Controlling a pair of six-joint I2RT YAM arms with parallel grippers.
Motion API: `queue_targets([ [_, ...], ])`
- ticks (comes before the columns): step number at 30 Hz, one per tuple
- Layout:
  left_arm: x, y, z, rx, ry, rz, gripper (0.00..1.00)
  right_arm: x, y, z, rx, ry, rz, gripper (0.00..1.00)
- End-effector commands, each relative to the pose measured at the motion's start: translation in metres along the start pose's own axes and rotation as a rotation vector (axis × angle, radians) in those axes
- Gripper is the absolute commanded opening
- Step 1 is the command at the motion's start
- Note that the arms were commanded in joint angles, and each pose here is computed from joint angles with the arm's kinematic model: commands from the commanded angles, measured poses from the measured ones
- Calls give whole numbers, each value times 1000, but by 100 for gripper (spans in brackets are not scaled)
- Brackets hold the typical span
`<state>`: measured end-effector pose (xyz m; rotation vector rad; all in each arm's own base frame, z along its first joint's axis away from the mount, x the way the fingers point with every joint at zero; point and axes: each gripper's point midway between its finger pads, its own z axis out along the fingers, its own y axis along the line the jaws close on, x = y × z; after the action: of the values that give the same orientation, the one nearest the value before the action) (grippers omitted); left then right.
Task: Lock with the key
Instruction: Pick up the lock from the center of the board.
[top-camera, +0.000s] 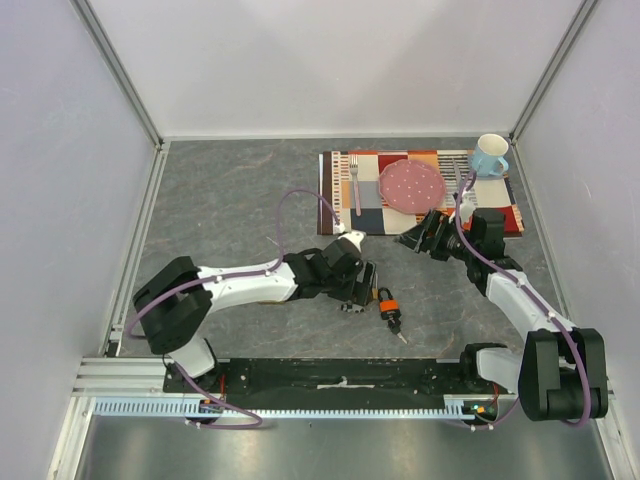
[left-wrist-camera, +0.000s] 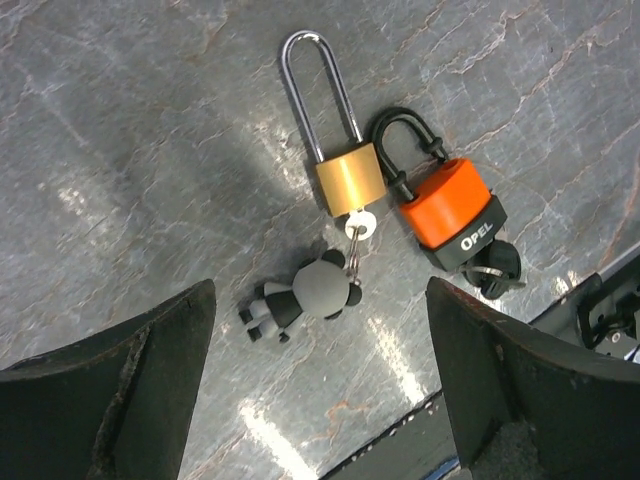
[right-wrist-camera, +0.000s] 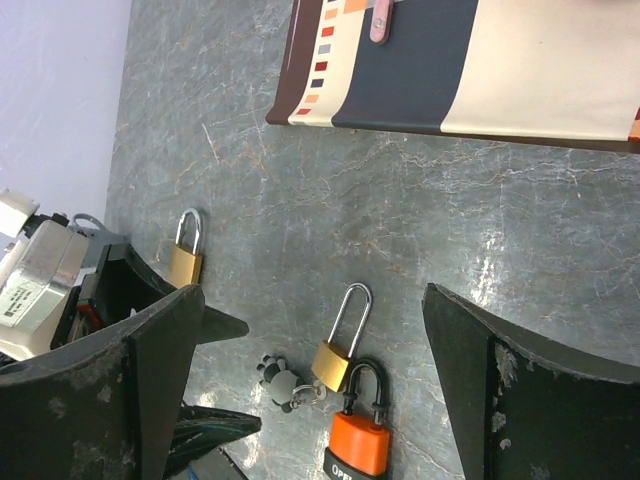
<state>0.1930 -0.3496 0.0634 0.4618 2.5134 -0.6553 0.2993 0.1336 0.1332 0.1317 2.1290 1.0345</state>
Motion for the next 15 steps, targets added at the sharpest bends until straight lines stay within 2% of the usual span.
queue_targets([
  [1, -8, -10, 12, -39, -13, 11, 91, 1, 1, -3, -12, -3, -43, 98],
  [15, 12, -22, 52, -128, 45, 103, 86, -6, 8, -4, -27, -10, -49, 98],
])
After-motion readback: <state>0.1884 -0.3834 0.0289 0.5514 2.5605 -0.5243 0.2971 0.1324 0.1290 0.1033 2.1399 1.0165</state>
